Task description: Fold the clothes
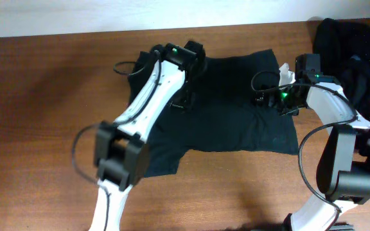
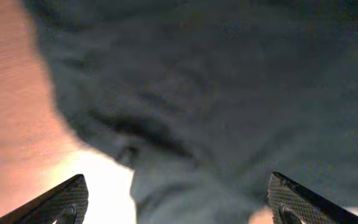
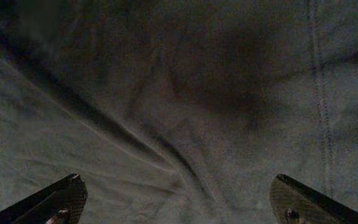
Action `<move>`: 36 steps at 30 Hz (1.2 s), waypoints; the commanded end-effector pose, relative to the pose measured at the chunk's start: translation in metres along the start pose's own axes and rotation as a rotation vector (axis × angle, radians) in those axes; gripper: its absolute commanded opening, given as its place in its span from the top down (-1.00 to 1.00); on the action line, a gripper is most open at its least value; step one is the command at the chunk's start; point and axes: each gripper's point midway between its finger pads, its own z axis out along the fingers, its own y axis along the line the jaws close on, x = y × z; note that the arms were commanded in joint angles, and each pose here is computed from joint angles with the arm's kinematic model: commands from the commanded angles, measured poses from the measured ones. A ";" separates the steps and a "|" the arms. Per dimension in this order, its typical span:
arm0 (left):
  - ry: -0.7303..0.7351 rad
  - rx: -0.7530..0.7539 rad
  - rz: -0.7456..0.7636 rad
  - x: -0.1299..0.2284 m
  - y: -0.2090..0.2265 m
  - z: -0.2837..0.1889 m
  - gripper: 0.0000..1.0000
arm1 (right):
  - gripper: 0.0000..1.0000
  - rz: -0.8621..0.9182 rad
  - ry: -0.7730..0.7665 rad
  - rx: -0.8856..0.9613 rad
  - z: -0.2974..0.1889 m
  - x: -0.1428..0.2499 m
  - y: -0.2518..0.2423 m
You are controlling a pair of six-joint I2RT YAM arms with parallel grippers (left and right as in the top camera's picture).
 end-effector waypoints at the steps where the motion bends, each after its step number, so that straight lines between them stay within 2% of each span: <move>1: -0.032 -0.043 -0.036 0.020 0.016 -0.021 -0.82 | -0.97 -0.018 -0.018 -0.010 -0.004 -0.005 0.005; 2: -0.021 -0.045 -0.044 0.029 0.019 -0.015 -0.78 | -0.97 -0.018 -0.017 -0.014 -0.004 -0.005 0.006; 4: 0.002 -0.039 -0.063 0.046 0.023 0.003 -0.29 | -0.97 -0.018 -0.015 -0.024 -0.004 -0.005 0.008; 5: 0.015 -0.027 -0.070 0.055 0.023 0.015 0.03 | -0.97 -0.017 -0.014 -0.031 -0.004 -0.004 0.009; 6: 0.017 -0.010 -0.080 0.061 0.024 0.026 0.46 | -0.97 -0.017 -0.014 -0.034 -0.005 -0.005 0.009; 7: 0.010 0.027 -0.099 0.065 0.022 0.041 0.98 | -0.97 -0.017 -0.014 -0.034 -0.005 -0.005 0.009; 10: -0.008 0.169 -0.147 0.068 0.008 0.070 0.99 | -0.97 -0.017 -0.014 -0.034 -0.005 -0.005 0.009; 14: -0.050 0.251 -0.184 0.061 0.002 0.092 0.99 | -0.97 -0.018 -0.014 -0.034 -0.005 -0.005 0.009; 20: -0.068 0.234 -0.207 0.059 0.013 0.101 0.99 | -0.97 -0.019 -0.017 -0.034 -0.005 -0.005 0.009; 25: -0.035 0.212 -0.218 0.071 0.020 0.113 0.99 | -0.97 -0.019 -0.018 -0.034 -0.005 -0.006 0.009; 30: 0.040 0.192 -0.255 0.098 0.023 0.130 0.99 | -0.97 -0.019 -0.017 -0.034 -0.005 -0.005 0.009; 36: 0.160 0.177 -0.374 0.137 0.040 0.153 0.99 | -0.97 -0.019 -0.017 -0.034 -0.005 -0.005 0.009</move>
